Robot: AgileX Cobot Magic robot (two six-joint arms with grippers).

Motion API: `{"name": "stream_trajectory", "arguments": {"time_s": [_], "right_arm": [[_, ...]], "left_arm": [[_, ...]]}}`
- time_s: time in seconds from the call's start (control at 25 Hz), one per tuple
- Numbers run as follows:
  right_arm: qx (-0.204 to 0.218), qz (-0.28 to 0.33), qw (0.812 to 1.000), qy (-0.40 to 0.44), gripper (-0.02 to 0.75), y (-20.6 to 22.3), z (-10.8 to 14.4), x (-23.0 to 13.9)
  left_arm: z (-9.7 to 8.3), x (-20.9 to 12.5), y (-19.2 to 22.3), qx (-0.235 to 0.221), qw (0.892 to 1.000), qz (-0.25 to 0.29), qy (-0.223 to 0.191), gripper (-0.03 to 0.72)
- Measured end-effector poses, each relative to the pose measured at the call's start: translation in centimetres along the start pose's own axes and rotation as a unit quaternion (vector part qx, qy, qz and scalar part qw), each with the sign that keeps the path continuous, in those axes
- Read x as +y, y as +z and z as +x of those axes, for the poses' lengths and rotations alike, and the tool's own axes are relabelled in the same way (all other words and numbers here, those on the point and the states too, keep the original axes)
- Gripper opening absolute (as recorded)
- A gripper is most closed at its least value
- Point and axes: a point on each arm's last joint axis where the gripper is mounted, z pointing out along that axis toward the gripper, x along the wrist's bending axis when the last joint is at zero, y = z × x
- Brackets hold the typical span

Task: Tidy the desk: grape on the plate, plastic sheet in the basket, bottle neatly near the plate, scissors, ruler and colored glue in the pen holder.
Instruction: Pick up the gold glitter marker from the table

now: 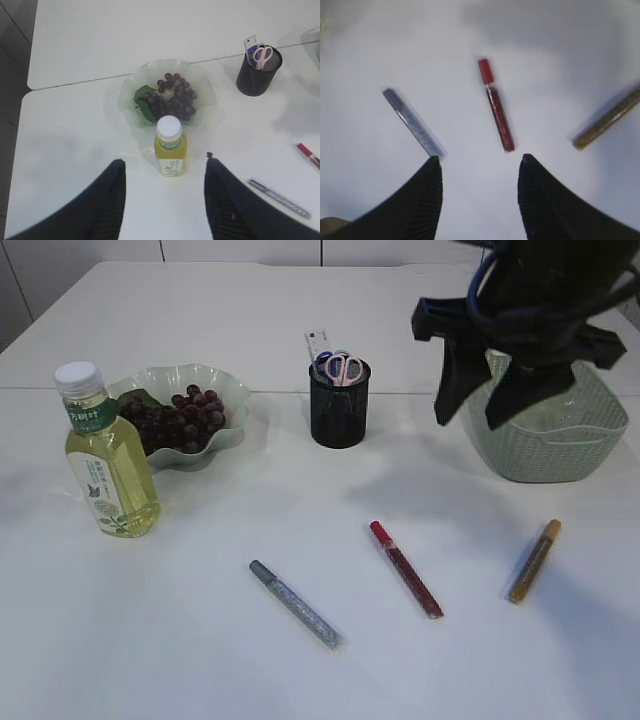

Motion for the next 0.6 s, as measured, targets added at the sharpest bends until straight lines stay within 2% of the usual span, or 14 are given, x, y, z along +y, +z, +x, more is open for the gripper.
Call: {"name": "stream_trajectory", "arguments": {"time_s": [0.28, 0.44, 0.6], "right_arm": [[-0.098, 0.059, 0.989, 0.091, 0.375, 3.4, -3.1, -3.7], [-0.164, 0.056, 0.973, 0.15, 0.369, 4.9, -4.6, -4.0], [-0.177, 0.068, 0.961, 0.199, 0.368, 6.4, -5.8, -3.4]], "left_arm": [[0.0, 0.0, 0.0, -0.002, 1.0, 0.0, 0.0, 0.371], [-0.1, 0.0, 0.0, -0.003, 1.0, 0.001, 0.001, 0.371], [-0.1, 0.0, 0.0, -0.005, 1.0, 0.001, 0.003, 0.371]]}}
